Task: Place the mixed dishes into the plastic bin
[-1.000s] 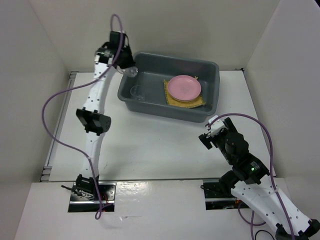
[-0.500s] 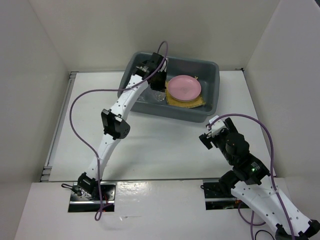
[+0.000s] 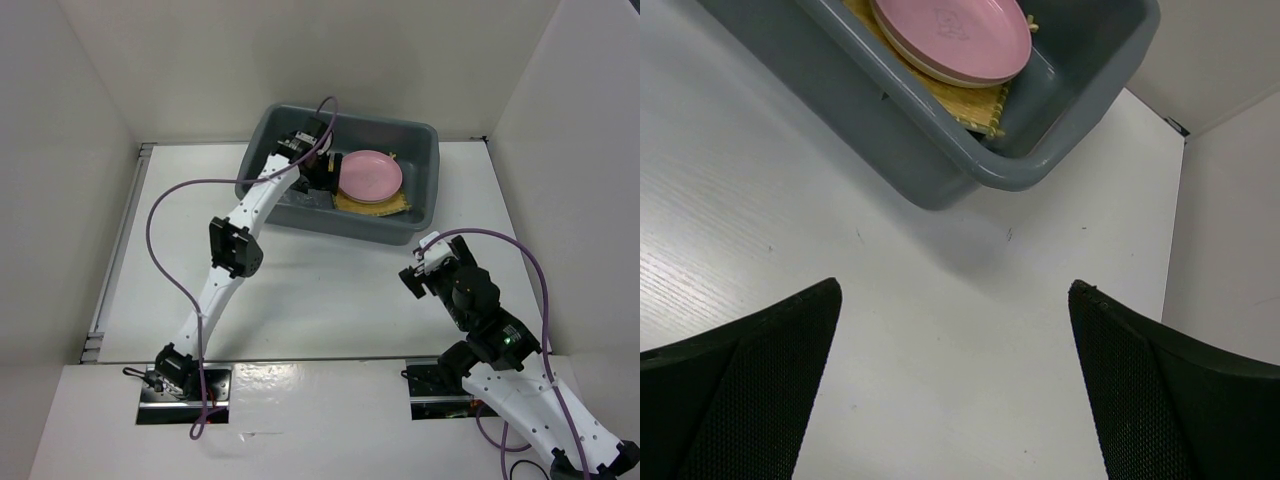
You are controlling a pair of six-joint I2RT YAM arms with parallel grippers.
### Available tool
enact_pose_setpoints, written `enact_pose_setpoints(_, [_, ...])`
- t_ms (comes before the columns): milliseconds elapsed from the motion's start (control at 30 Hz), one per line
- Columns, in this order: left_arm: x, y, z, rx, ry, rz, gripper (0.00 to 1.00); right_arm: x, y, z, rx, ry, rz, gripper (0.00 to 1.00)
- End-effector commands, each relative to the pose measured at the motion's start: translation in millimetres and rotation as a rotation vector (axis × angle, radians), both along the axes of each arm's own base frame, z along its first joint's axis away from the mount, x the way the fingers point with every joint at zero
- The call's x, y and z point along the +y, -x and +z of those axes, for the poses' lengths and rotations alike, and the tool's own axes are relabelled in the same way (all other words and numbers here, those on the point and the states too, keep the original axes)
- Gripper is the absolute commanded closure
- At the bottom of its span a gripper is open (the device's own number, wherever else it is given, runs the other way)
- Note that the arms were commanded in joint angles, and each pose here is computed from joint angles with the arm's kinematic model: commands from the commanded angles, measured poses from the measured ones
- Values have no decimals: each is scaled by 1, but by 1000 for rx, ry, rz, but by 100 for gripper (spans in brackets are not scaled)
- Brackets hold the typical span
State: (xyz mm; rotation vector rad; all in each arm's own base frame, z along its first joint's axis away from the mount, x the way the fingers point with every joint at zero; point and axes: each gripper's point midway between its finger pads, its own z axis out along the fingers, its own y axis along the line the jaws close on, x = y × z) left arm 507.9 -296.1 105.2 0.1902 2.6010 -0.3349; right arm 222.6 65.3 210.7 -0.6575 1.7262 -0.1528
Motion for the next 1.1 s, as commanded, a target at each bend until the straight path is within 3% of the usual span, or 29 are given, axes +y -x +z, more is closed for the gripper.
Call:
enact_pose_setpoints(0, [-1, -4, 86, -164, 88, -5, 0, -1, -4, 9, -42, -33, -24, 2])
enact_pose_setpoints(100, [4, 8, 197, -376, 200, -22, 0, -4, -5, 11, -49, -50, -53, 2])
enact_pose_setpoints(200, [40, 44, 317, -627, 261, 39, 0, -2, -7, 14, -47, -59, -55, 2])
enact_pose_setpoints(267, [63, 63, 342, -677, 214, 101, 0, 4, -6, 10, -6, -34, -5, 2])
enact_pose_setpoints(300, [90, 86, 359, -705, 160, 207, 0, -1, -9, 18, -18, -29, -26, 2])
enact_pose_setpoints(367, [112, 106, 361, -694, 92, 322, 0, -6, -15, 15, 11, 9, -59, 2])
enact_pose_setpoints(400, [116, 133, 376, -714, 77, 325, 0, -8, -17, 18, 21, 26, -66, 2])
enact_pose_setpoints(433, [136, 139, 371, -722, -28, 424, 0, -7, -19, 15, 48, 43, -66, 2])
enact_pose_setpoints(467, [134, 137, 316, -603, -169, 469, 0, -8, -23, 7, 115, 85, -76, 2])
enact_pose_setpoints(533, [162, 166, 303, -602, -209, 578, 0, -3, -25, -3, 189, 114, -55, 2])
enact_pose_setpoints(600, [176, 186, 246, -563, -225, 578, 0, 3, -26, -6, 230, 133, -19, 2])
enact_pose_setpoints(633, [176, 194, 227, -551, -196, 549, 0, 5, -25, -3, 230, 136, 1, 2])
enact_pose_setpoints(667, [186, 210, 242, -622, -44, 595, 0, 4, -25, 3, 224, 125, -13, 2])
enact_pose_setpoints(700, [192, 219, 229, -627, -8, 603, 0, 1, -26, 7, 216, 110, -41, 2])
enact_pose_setpoints(733, [195, 225, 191, -620, -4, 595, 0, 2, -27, 17, 198, 89, -45, 2])
enact_pose_setpoints(767, [213, 246, 211, -701, 122, 629, 0, 5, -25, 18, 205, 83, -25, 2])
enact_pose_setpoints(867, [248, 279, 210, -831, 310, 713, 0, 11, -21, 17, 227, 65, 9, 2])
enact_pose_setpoints(967, [291, 310, 216, -933, 425, 841, 0, 8, -20, 11, 228, 86, 1, 2])
enact_pose_setpoints(1033, [300, 319, 212, -989, 416, 816, 0, 2, -24, 12, 196, 100, -27, 2])
enact_pose_setpoints(1067, [310, 329, 224, -1052, 488, 828, 0, 1, -26, 9, 194, 105, -38, 2])
